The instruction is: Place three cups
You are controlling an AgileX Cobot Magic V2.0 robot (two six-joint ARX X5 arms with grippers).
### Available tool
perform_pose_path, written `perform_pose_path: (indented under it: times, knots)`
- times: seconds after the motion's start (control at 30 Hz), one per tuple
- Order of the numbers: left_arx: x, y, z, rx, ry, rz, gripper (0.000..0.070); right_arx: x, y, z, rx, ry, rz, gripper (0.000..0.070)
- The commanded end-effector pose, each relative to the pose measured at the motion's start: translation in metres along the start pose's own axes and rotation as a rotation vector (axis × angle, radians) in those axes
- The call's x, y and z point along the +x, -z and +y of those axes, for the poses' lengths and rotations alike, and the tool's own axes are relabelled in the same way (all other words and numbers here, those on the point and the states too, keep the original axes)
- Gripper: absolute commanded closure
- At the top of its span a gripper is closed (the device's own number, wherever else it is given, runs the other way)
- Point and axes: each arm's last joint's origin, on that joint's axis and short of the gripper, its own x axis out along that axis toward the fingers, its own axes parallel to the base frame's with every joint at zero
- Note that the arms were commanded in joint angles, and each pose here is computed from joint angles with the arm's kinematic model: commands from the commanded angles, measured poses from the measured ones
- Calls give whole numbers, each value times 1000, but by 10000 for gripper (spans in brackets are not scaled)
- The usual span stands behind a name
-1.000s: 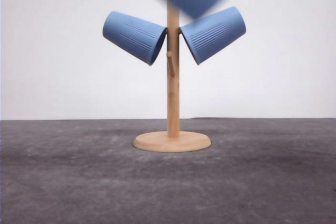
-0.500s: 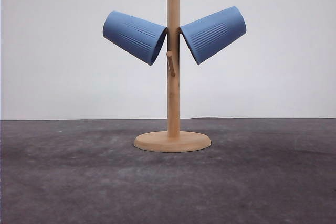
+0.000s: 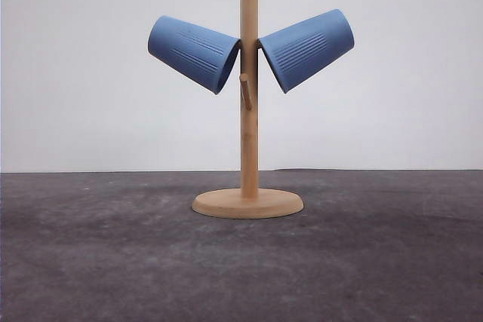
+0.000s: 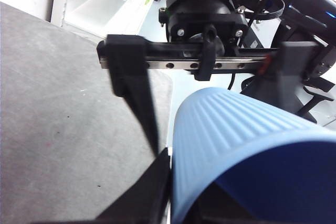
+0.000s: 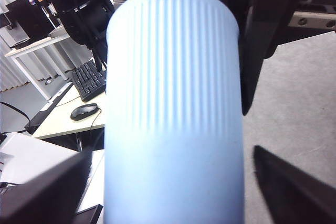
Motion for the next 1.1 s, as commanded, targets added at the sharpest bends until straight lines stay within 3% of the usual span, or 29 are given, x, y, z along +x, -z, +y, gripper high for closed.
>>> perform_pose_path:
  times: [0.0, 0.23, 0.37, 0.43, 0.57, 0.67, 0.73, 0.83, 1.0, 1.07]
  knots:
    - [1, -7, -1, 19, 12, -10, 700, 2, -2, -2, -17, -6, -1, 258]
    - [1, -4, -1, -11, 12, 8, 672, 2, -2, -2, -11, -8, 1, 333]
    - [-2, -1, 1, -45, 0, 21, 425, 1, -1, -2, 9, -4, 6, 365]
    - [-6, 1, 3, -67, -15, 25, 352, -2, 1, -3, 25, 6, 7, 364]
    - [-14, 4, 8, -106, -52, 28, 340, -9, 6, -5, 95, 58, 21, 364]
    - [-25, 6, 14, -145, -110, 22, 341, -16, 13, -8, 170, 196, 72, 364]
    - [-33, 8, 19, -174, -195, 21, 342, -19, 19, -10, 234, 324, 130, 364]
    - [-43, 13, 28, -217, -404, 43, 345, -21, 26, -13, 319, 519, 219, 364]
    - [-55, 18, 39, -271, -816, 101, 345, -14, 27, -14, 418, 740, 268, 364]
    - [-60, 20, 41, -281, -925, 122, 346, -9, 28, -16, 457, 821, 278, 364]
